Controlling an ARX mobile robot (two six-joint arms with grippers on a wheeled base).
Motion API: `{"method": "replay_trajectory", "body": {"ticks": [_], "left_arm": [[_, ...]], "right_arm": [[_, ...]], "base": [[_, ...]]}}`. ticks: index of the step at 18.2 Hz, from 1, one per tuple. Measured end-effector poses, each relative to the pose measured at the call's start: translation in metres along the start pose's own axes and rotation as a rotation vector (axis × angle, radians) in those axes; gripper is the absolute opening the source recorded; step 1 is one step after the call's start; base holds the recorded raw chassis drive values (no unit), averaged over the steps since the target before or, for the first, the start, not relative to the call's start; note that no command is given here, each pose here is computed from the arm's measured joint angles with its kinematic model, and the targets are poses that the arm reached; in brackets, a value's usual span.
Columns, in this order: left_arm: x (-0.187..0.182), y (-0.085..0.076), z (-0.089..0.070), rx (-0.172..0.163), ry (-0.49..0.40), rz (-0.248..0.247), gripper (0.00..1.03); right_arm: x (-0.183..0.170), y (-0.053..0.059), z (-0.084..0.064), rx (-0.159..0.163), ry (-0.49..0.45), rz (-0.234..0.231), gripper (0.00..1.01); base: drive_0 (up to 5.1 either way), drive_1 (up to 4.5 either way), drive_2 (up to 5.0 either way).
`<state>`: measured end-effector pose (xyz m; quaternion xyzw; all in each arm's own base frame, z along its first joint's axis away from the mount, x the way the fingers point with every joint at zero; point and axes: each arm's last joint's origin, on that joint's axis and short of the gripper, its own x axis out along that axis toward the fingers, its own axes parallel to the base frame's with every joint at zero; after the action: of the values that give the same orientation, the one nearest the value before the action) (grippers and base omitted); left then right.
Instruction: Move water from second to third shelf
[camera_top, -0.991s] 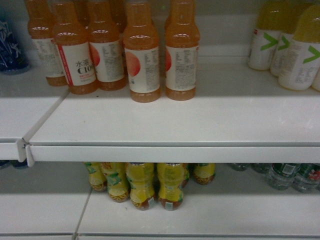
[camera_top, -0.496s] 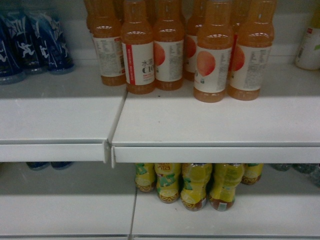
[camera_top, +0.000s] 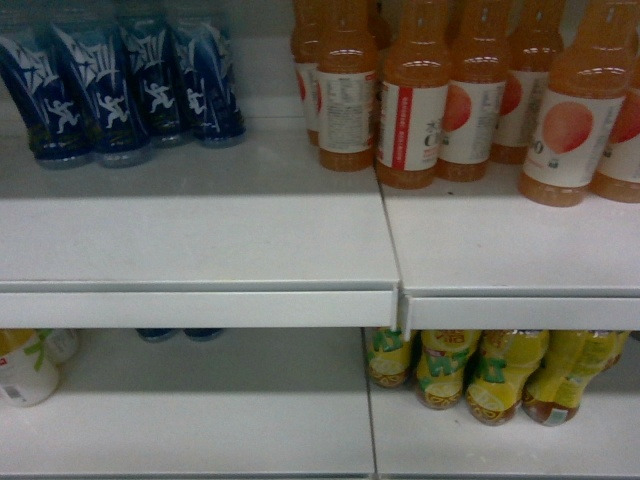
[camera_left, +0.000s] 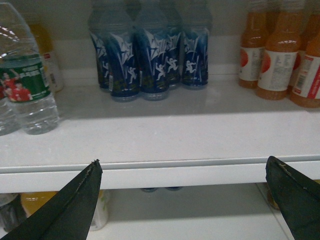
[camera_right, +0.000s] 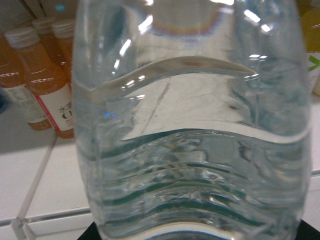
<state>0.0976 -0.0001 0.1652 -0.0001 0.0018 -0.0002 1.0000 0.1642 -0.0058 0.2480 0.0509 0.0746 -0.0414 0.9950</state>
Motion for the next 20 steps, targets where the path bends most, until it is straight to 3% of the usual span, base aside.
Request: {"method": "replay_trajectory", "body": {"ticks": [20], "left_arm": [[0.0, 0.0, 0.0001, 0.0, -0.002, 0.0, 0.98]], "right_arm": [[0.0001, 0.0001, -0.0001, 0.0, 0.0, 0.003, 0.43]], "base": [[-4.8, 2.23, 2.2]]}}
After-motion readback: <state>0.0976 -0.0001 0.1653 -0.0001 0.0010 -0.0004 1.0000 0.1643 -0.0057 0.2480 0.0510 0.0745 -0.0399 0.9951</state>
